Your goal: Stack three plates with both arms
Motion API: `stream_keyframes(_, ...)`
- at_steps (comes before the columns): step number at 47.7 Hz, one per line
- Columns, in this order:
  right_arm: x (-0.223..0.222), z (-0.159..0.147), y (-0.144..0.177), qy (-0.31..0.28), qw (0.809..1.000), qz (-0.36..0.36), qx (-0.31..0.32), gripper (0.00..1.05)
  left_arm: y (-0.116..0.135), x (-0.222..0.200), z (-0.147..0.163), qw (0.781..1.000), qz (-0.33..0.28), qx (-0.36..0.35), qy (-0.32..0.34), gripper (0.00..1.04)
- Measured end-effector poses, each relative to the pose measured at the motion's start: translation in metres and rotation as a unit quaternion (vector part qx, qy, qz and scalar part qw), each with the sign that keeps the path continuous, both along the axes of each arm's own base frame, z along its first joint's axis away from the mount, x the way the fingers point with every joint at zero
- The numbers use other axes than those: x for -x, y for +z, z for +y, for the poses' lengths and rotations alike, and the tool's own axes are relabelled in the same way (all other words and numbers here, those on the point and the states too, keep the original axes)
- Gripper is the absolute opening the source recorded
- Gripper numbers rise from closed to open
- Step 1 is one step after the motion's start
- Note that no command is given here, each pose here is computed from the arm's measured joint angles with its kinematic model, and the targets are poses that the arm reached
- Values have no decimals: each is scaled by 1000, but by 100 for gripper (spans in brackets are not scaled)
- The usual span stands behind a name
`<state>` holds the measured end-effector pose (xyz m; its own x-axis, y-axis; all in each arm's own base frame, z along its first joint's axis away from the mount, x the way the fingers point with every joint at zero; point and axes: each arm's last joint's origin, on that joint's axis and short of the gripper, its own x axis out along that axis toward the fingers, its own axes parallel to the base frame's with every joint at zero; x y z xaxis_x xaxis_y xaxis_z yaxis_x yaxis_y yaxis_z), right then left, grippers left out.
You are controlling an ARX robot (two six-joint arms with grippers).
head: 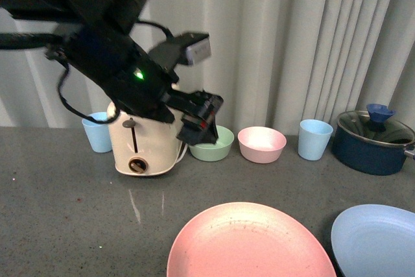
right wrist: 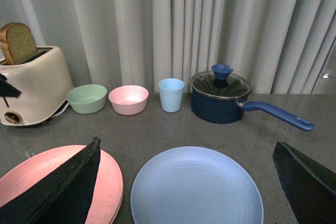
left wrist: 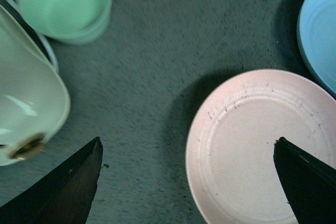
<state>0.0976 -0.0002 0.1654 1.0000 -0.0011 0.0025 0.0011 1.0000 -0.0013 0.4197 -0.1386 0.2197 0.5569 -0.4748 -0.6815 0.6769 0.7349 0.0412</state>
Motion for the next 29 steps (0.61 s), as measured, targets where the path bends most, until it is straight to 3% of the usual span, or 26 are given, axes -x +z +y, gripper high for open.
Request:
stream_keyframes(10, 0, 0, 0, 0, 1000, 0, 0, 97, 38, 53, 38, 994, -103, 15, -15, 98)
stream_keyframes(16, 0, 0, 0, 0, 1000, 0, 0, 97, 43, 101, 76, 990, -137, 23, -1, 97)
stream_keyframes(19, 0, 0, 0, 0, 1000, 0, 0, 97, 38, 123, 94, 956, -246, 24, 159, 84)
stream_keyframes(21, 0, 0, 0, 1, 1000, 0, 0, 97, 32, 145, 114, 912, -307, 68, 264, 73)
stream_keyframes(24, 0, 0, 0, -1, 1000, 0, 0, 97, 22, 175, 135, 876, -349, 115, 312, 59)
stream_keyframes(26, 0, 0, 0, 0, 1000, 0, 0, 97, 15, 187, 140, 866, -354, 127, 330, 50)
stream_keyframes(29, 0, 0, 0, 1, 1000, 0, 0, 97, 4, 199, 140, 867, -345, 138, 331, 38)
